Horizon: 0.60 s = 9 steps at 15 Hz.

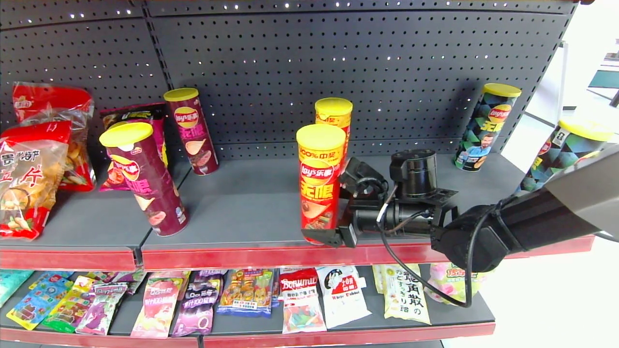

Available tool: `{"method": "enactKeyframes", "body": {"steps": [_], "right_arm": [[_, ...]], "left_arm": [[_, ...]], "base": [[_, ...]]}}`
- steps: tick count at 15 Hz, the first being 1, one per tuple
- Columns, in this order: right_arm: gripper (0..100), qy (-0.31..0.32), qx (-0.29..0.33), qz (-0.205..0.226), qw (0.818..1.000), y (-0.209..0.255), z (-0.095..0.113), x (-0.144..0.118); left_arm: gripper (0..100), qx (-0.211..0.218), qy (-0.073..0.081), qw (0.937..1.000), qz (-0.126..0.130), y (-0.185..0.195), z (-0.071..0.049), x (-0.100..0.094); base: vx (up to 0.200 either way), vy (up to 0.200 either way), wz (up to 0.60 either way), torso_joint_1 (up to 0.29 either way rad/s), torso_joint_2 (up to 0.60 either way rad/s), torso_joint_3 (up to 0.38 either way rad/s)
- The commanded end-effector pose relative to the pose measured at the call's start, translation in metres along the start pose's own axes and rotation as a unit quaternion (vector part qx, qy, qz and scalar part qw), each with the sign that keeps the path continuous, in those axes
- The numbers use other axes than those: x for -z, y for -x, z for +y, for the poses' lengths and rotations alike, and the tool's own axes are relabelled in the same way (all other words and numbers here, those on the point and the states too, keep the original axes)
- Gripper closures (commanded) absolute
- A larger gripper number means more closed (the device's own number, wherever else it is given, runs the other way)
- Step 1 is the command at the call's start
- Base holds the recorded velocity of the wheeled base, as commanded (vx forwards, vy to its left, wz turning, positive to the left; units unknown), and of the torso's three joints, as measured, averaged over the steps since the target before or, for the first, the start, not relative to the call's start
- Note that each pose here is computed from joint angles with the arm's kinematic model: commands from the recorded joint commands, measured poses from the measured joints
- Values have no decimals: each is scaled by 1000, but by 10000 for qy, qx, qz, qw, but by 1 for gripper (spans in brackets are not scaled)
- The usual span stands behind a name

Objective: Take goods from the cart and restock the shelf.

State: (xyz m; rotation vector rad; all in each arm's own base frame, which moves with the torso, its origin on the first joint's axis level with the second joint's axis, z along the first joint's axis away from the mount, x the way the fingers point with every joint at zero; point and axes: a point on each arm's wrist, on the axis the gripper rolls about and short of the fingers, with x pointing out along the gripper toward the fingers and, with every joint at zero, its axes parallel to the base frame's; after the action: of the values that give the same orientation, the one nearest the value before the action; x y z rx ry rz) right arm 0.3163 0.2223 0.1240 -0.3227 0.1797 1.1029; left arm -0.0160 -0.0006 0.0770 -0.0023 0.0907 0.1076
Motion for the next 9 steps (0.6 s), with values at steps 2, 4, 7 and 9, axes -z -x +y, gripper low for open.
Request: {"method": "enactKeyframes", "body": {"steps": [2,4,7,9], "right_arm": [[100,2,-7,12,10000,-1,0,1],[100,6,-5,6,10000,-1,0,1],[100,26,7,-6,10000,0,-1,0],[100,126,88,-168,9997,2,-3,-3]], "left_arm": [[0,-6,0,10000,7,0,0,0],[0,-6,0,10000,7,0,0,0],[0,-6,0,10000,7,0,0,0],[0,-6,0,10000,7,0,0,0]], "base": [[0,0,0,0,0,0],[0,0,0,0,0,0],[0,0,0,0,0,0],[0,0,0,0,0,0]]}}
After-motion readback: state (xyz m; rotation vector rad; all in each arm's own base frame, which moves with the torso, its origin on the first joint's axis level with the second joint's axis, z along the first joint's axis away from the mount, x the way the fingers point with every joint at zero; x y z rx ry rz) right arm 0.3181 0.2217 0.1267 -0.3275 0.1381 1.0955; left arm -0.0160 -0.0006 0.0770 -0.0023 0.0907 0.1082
